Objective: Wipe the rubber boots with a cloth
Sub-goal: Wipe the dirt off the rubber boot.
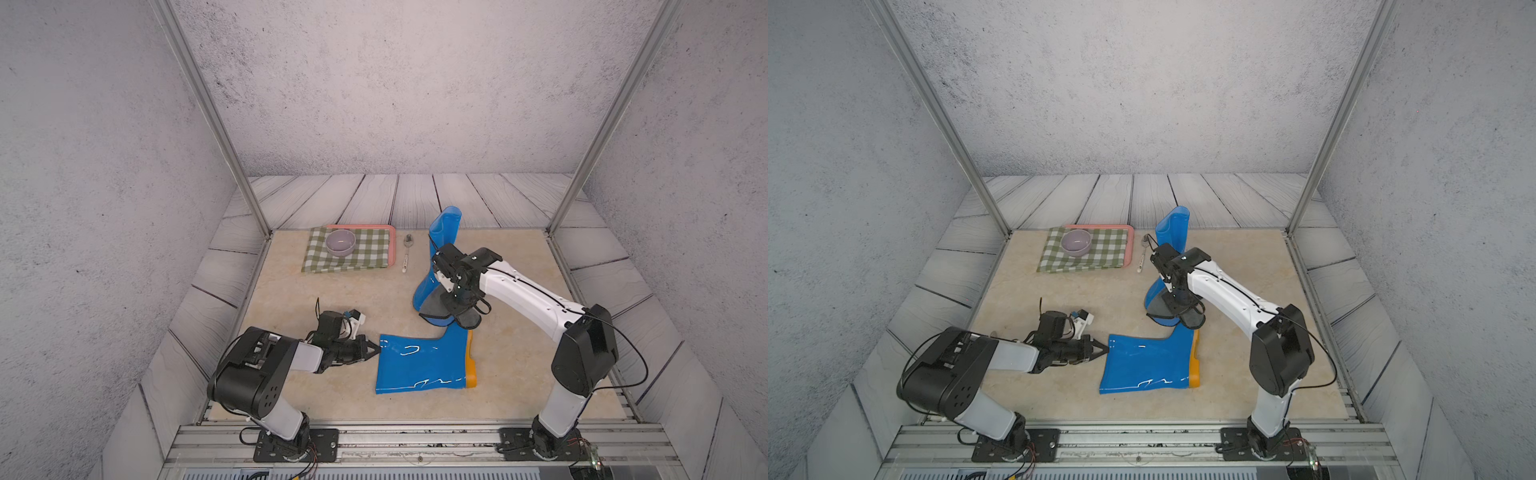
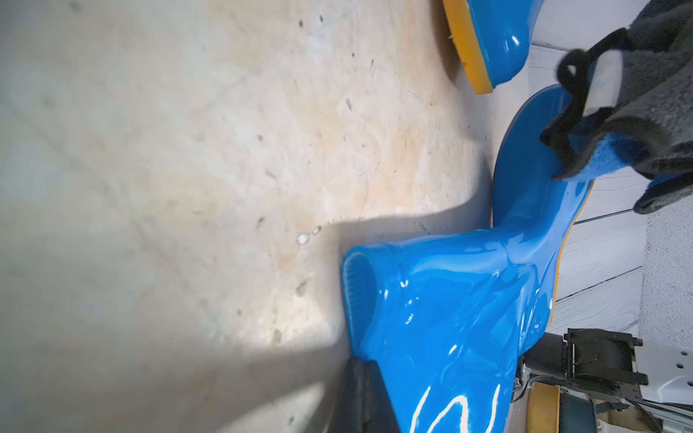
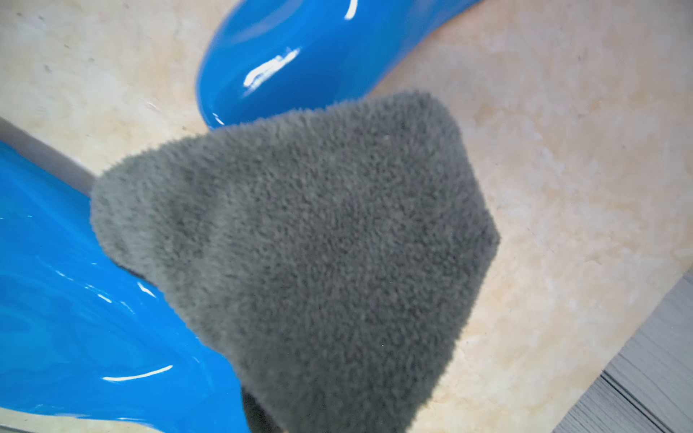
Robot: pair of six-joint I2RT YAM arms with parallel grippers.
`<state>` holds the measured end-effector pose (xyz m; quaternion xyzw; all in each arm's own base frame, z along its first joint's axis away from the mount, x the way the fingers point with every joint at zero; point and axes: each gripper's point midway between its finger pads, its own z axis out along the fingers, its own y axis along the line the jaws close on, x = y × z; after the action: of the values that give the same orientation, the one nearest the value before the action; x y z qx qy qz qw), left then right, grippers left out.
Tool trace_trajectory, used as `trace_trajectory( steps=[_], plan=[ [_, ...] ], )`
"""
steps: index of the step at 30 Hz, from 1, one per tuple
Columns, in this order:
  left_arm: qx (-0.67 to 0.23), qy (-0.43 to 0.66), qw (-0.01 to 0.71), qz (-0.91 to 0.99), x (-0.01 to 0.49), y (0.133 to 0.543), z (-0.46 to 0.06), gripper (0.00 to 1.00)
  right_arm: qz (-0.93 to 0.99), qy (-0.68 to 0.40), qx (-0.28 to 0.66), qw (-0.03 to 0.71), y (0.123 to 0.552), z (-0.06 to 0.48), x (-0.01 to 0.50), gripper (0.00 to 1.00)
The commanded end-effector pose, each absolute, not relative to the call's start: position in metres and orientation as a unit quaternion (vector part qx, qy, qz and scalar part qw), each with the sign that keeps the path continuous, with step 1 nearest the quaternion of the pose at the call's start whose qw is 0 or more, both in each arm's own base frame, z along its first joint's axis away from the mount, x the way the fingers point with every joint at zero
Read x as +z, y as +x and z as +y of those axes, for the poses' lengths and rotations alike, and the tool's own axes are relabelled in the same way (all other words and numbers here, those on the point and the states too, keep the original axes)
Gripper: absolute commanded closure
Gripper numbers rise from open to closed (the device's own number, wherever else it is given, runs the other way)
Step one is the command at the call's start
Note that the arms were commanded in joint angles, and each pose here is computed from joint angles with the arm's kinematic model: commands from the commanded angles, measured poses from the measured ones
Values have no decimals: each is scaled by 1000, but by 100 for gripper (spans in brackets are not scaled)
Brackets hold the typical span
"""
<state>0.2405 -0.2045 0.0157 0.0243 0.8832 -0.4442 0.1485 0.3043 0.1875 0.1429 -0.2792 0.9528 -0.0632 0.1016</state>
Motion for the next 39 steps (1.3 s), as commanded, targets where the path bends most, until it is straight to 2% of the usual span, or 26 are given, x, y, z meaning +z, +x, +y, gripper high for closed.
trace_trajectory(
  steps=[1,20,26,33,39],
  plan=[
    [-438,25,151,886,13,245,-204,100,951,-284,-85,82,290,174,139,100],
    [-439,24,149,886,12,245,-205,100,965,-258,25,25,223,177,115,100],
    [-439,22,148,886,12,245,-205,100,966,-255,47,-13,195,179,100,100],
    [-440,23,147,886,12,244,-205,100,962,-264,70,-24,173,190,112,100],
    [-441,23,149,885,13,245,-205,100,959,-262,79,-74,145,197,104,100]
  ],
)
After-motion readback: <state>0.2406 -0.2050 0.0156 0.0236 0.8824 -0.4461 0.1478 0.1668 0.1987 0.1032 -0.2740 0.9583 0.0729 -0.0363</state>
